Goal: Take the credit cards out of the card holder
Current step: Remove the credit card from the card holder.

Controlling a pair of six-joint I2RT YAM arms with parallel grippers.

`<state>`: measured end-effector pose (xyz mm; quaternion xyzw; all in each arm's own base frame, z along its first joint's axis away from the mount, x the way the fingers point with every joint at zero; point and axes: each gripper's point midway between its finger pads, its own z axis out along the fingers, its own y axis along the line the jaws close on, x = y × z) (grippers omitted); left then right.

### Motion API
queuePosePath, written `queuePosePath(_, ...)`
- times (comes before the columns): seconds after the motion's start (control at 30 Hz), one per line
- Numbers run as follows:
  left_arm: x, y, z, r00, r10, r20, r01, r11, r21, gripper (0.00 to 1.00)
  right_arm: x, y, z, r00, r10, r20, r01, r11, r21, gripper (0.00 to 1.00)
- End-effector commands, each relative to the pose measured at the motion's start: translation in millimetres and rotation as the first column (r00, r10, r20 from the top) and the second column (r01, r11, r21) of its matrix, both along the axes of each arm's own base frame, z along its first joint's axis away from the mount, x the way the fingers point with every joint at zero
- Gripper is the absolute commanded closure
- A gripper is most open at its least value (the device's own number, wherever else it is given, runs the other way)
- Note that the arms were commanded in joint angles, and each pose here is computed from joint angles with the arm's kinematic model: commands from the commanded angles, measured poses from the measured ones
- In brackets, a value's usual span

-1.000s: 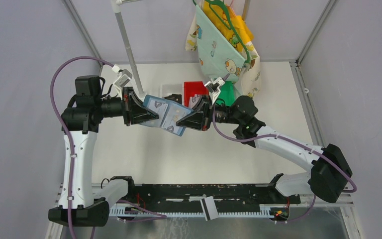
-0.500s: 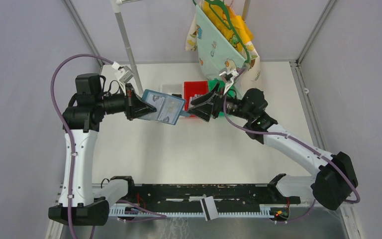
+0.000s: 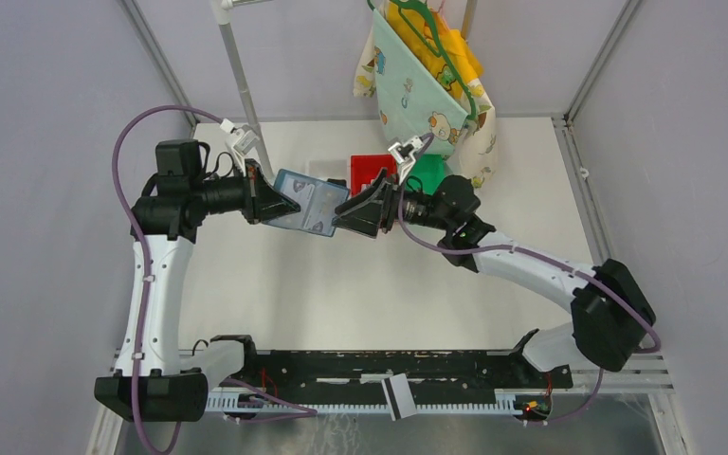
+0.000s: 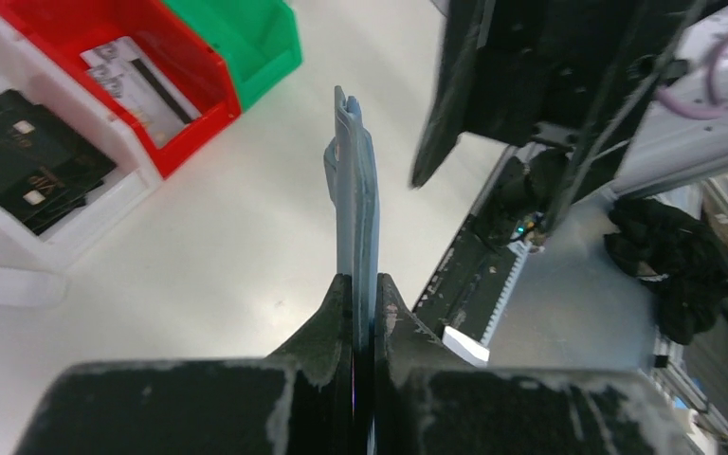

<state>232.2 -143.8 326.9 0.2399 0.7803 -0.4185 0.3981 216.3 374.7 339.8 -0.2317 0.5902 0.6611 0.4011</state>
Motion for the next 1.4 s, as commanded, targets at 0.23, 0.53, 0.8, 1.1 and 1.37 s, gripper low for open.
queuePosePath(0.23, -35.9, -21.9, 30.5, 0.982, -0.191, 0.004, 0.188, 0.964, -0.188, 0.97, -33.3, 23.8, 36.2, 0.978, 0.209, -0.002, -0.204, 0.959, 0.195, 0.34)
queuePosePath(0.53, -50.5, -25.5, 42.6, 0.969, -0.247, 0.010, 0.242, 0.941, -0.237, 0.94, -31.4, 34.5, 31.7, 0.973, 0.230, -0.026, -0.220, 0.954, 0.203, 0.36)
queuePosePath(0.8, -59.3, -27.2, 45.4, 0.960, -0.280, 0.004, 0.271, 0.926, -0.264, 0.92, -37.0, 41.4, 45.2, 0.964, 0.267, -0.007, -0.258, 0.937, 0.234, 0.40)
queuePosePath(1.1, -62.2, -27.6, 48.3, 0.957, -0.291, 0.021, 0.285, 0.921, -0.265, 0.89, -40.7, 42.5, 53.0, 0.952, 0.306, -0.013, -0.291, 0.918, 0.270, 0.81)
queuePosePath(1.37, -70.8, -29.0, 59.6, 0.941, -0.336, 0.039, 0.332, 0.896, -0.294, 0.64, -42.0, 39.4, 45.1, 0.953, 0.303, -0.028, -0.285, 0.920, 0.271, 1.00)
